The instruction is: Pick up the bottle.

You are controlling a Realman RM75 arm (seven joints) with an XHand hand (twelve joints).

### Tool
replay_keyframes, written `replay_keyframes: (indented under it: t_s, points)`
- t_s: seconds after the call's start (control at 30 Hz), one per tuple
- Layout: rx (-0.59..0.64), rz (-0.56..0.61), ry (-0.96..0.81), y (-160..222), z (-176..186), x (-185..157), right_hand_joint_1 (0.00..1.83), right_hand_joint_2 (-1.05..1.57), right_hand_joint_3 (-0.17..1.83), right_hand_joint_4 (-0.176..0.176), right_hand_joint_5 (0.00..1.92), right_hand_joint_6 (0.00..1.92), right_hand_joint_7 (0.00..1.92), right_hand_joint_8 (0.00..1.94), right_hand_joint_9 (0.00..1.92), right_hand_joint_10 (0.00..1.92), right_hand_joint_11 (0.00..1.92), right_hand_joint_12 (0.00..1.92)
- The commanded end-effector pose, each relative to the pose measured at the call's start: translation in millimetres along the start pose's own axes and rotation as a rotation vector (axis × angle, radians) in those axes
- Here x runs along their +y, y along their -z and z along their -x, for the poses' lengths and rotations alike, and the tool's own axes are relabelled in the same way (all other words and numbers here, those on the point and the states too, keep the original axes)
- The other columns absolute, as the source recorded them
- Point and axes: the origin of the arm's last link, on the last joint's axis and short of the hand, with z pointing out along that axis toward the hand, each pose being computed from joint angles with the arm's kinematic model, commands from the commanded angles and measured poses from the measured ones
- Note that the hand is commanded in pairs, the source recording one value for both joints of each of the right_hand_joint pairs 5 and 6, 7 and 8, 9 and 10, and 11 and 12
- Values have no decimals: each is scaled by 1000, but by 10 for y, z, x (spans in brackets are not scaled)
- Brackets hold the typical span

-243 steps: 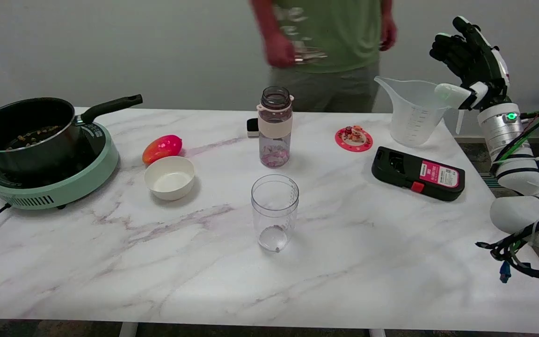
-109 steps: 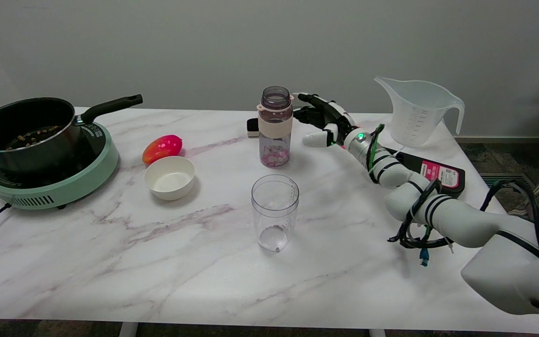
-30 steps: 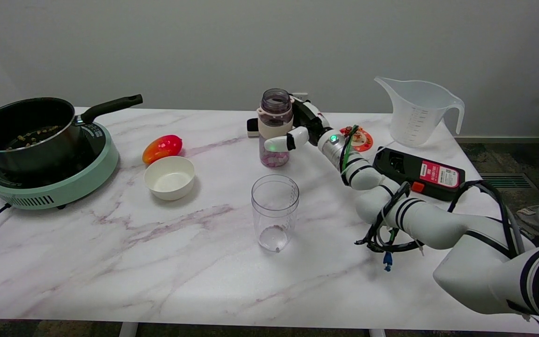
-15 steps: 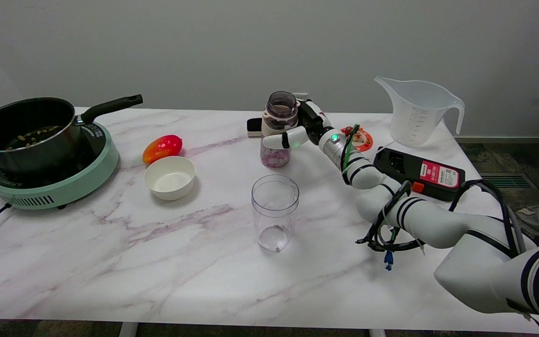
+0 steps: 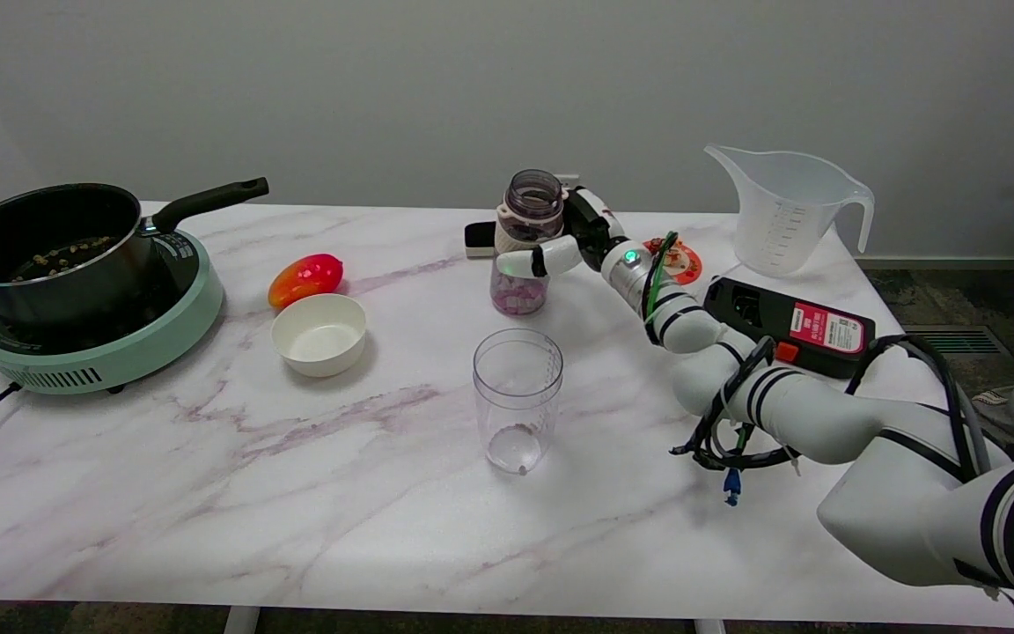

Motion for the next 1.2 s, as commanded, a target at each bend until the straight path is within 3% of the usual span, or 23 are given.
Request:
replay_keyframes:
  t_s: [0.03, 0.73, 1.2]
  points:
    - [15, -7, 0, -38, -66, -63, 1459, 226, 878, 0, 935, 935, 1111, 1111, 1015, 1015, 743, 743]
    - [55, -116, 111, -68, -331, -424, 1446, 253, 880, 0, 961, 961, 1155, 1155, 1037, 1037, 766, 766]
    - [167, -160, 322, 463, -921, -691, 1460, 296, 917, 0, 1001, 1001, 1191, 1191, 1070, 1070, 809, 809]
